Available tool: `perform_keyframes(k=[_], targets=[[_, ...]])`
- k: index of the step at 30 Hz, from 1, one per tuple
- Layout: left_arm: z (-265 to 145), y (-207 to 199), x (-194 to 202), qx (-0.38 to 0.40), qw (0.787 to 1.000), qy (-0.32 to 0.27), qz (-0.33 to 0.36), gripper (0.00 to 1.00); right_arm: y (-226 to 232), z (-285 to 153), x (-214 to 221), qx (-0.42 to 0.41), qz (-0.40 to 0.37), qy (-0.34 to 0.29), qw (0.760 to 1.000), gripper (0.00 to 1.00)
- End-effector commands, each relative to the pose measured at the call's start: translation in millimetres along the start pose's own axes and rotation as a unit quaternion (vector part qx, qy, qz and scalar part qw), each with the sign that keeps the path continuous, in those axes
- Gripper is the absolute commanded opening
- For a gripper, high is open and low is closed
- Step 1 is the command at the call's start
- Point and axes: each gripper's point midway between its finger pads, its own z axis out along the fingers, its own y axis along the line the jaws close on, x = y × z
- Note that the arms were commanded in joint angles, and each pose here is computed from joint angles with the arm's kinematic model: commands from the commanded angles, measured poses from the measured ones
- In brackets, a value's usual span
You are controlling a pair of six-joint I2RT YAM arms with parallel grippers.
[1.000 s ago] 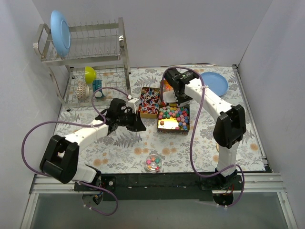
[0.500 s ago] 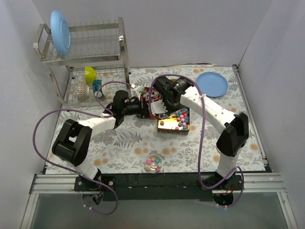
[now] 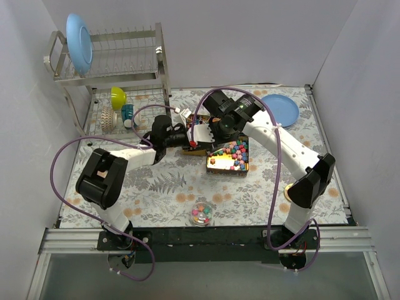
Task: Pack the candies
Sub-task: Scoop the fake candies from the storage box.
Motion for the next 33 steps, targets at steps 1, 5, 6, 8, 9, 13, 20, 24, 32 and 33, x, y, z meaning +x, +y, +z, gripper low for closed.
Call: perform_keyframes(k=[1, 5, 6, 8, 9, 13, 20, 24, 32, 33], targets=[[2, 3, -10, -0.009, 1.0, -0.011, 0.015, 0.0, 8, -30, -34, 0.002, 0.025, -0.102, 0.994, 0.01], [-13, -1, -22, -0.032, 0.999, -0.029, 0.016, 0.0, 7, -14, 2, 0.001, 0.051, -0.048, 0.998, 0.01], [-21, 3, -24, -0.043, 0.998, -0.036, 0.014, 0.0, 4, -13, 11, 0.001, 0.057, -0.041, 0.998, 0.01], [-32, 8, -23, -0.07, 0.997, -0.036, 0.013, 0.0, 1, -9, 26, -0.003, 0.056, -0.028, 0.998, 0.01], [-39, 11, -27, -0.092, 0.994, -0.046, 0.037, 0.0, 0, -8, 41, -0.002, 0.063, -0.008, 0.998, 0.01], [-54, 41, 11, -0.16, 0.987, -0.004, 0.007, 0.0, 2, 4, 63, -0.015, 0.063, 0.034, 0.997, 0.01], [-58, 63, 39, -0.184, 0.983, 0.014, -0.014, 0.0, 10, 24, 91, -0.036, 0.086, 0.112, 0.989, 0.01], [-56, 73, 49, -0.193, 0.981, 0.027, -0.019, 0.0, 13, 31, 101, -0.041, 0.102, 0.143, 0.984, 0.01], [-49, 85, 57, -0.204, 0.978, 0.034, -0.027, 0.0, 18, 42, 113, -0.049, 0.125, 0.185, 0.974, 0.01], [-48, 85, 58, -0.201, 0.978, 0.035, -0.027, 0.0, 17, 44, 114, -0.049, 0.128, 0.188, 0.973, 0.01]])
